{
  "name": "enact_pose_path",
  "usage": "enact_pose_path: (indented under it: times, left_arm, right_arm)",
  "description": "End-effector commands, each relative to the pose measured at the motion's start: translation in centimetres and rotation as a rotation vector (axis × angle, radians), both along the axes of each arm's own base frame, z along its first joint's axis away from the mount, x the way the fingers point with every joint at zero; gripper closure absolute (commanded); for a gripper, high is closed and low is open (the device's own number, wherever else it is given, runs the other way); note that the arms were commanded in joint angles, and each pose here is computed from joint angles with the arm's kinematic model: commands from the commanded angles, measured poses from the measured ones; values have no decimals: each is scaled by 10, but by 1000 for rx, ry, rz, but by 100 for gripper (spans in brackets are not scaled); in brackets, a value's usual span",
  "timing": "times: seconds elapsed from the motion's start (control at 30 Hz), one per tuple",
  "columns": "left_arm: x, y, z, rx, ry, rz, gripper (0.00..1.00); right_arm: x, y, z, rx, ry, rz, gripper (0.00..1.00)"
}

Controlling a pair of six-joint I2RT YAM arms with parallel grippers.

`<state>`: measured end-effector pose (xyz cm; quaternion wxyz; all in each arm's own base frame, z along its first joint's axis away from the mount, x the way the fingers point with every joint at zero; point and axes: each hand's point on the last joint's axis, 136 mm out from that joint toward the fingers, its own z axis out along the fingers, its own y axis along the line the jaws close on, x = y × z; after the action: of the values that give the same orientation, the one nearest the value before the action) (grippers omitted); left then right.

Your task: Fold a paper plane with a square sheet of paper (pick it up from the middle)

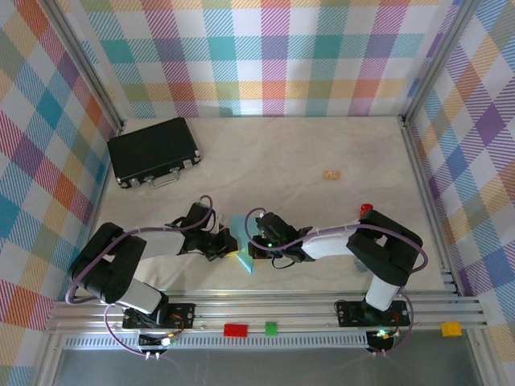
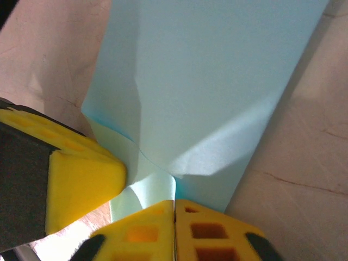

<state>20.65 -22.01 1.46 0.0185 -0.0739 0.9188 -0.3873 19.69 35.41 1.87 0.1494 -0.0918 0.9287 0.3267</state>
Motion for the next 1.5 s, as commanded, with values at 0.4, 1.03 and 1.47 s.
enact_pose_path:
  times: [0.4,1.03,1.47]
  left_arm:
    - [-18,21,-26,119,50,20,100]
    - [-15,19,-23,110,41,28,100]
    - [-15,19,-23,111,43,24,100]
  right_arm:
    - [-7,-14,55,20,54,-3,59]
    - [-52,33,23,1,269,121,100]
    - [-54,34,39,89,246,115,100]
